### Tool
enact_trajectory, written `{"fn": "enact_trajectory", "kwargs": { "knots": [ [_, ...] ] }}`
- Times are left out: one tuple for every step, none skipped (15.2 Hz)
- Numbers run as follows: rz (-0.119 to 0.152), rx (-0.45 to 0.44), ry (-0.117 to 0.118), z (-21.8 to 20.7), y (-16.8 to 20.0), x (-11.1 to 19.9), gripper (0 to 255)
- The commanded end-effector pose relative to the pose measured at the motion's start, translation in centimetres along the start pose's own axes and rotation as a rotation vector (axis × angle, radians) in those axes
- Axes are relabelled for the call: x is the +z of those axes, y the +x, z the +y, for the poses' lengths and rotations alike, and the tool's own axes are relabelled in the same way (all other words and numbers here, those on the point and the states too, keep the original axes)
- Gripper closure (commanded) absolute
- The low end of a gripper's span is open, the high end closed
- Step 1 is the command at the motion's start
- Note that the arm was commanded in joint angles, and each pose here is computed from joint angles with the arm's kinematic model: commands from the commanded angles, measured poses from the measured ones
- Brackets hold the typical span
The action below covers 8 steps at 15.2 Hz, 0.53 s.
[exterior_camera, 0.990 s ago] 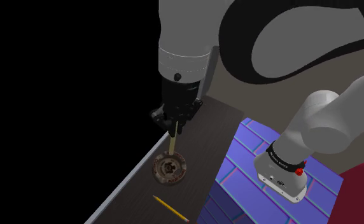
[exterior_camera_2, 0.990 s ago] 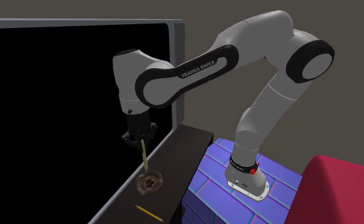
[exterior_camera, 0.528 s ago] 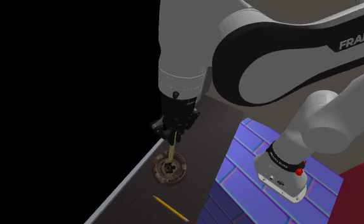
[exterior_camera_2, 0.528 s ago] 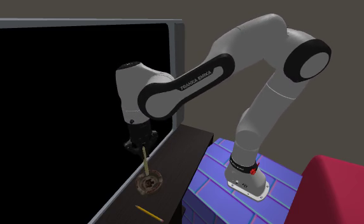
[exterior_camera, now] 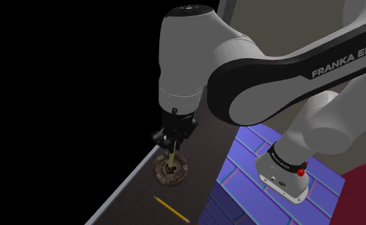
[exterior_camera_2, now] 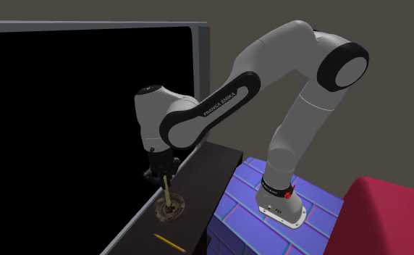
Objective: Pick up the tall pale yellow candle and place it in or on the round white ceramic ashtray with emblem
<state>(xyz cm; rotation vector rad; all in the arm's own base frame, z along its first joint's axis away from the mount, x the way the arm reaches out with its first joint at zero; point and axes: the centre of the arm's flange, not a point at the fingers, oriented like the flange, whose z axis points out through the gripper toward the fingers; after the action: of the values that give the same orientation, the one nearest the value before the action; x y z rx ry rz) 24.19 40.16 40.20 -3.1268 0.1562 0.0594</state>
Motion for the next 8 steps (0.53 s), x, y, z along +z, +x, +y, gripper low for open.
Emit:
{"fn": "enact_trajectory", "kwargs": {
  "knots": [
    [0.000,0.000,0.000,0.08,0.02,0.29,255],
    [0.000,0.000,0.000,0.08,0.02,0.29,255],
    [0.000,0.000,0.000,0.08,0.02,0.29,255],
    [0.000,0.000,0.000,0.08,0.02,0.29,255],
    [0.000,0.000,0.000,0.08,0.02,0.29,255],
    [0.000,0.000,0.000,0.08,0.02,0.28,255],
    [0.000,0.000,0.000,0.08,0.02,0.28,0],
    [0.000,0.000,0.000,0.08,0.02,0.28,0]
  ]
}}
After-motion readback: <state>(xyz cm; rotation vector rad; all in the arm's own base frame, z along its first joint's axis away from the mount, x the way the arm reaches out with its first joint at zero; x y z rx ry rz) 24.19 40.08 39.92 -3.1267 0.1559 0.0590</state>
